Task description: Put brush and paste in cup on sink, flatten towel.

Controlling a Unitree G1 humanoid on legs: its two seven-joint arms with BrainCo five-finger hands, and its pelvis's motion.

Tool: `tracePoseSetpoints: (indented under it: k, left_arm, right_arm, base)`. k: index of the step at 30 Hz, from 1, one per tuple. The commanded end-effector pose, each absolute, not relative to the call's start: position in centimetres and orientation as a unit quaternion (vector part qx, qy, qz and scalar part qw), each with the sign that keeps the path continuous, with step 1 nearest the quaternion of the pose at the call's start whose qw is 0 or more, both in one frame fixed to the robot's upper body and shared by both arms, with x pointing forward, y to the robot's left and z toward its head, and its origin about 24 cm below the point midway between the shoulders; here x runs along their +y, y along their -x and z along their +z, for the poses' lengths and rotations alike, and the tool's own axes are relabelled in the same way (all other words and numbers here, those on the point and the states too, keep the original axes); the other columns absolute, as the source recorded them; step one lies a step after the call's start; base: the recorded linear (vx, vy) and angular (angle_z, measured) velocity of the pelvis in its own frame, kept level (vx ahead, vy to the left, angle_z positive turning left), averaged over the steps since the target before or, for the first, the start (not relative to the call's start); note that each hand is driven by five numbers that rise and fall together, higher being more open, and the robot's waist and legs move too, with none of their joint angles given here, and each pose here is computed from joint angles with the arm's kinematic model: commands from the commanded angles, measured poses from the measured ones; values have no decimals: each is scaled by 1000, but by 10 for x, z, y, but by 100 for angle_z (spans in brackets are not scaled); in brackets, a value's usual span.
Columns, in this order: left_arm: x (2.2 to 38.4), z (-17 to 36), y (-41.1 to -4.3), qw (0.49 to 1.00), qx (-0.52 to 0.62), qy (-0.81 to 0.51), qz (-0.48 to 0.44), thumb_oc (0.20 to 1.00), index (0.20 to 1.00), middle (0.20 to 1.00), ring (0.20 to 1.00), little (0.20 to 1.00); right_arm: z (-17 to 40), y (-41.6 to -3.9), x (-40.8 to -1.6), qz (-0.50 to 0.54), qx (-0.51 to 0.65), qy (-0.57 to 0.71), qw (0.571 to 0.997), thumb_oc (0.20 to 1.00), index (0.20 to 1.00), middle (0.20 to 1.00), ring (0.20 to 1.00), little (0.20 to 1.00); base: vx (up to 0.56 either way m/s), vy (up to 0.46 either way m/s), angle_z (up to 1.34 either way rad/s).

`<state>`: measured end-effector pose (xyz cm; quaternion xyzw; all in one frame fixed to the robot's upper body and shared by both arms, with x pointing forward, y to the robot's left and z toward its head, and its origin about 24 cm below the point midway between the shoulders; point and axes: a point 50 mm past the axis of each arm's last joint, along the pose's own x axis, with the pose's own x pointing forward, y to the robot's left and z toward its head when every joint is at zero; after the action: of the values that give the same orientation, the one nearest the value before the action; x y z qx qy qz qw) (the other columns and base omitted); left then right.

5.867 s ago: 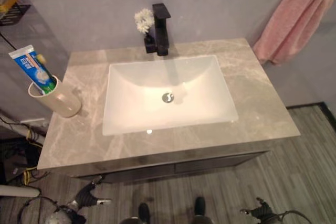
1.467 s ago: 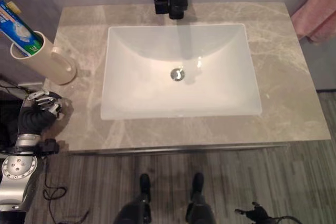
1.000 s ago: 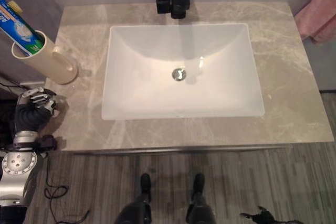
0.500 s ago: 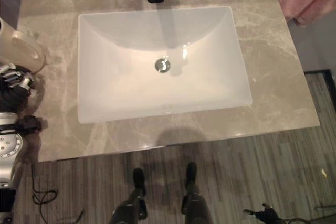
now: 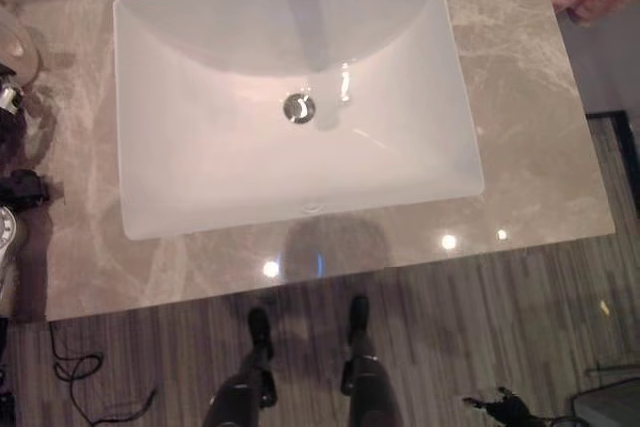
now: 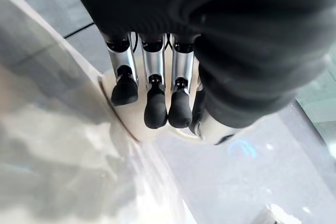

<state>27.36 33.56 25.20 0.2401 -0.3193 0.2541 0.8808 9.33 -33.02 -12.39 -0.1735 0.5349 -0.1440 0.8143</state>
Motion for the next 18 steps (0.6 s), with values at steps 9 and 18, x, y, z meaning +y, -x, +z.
tracePoseSetpoints:
  k: [9,18]
  left_arm:
    - [324,248,-280,879,-322,-260,238,200,200,200,200,200]
    - [324,208,-260,906,-281,-230,216,200,200,200,200,200]
  right_arm:
    - [-124,-83,-336,-149,551,178,802,1000,1000,1000,1000,1000]
    - [-124,-82,-336,-147,555,181,798,1000,1000,1000,1000,1000]
  base:
    - [5,-8,-2]
    - [-10,-28,3]
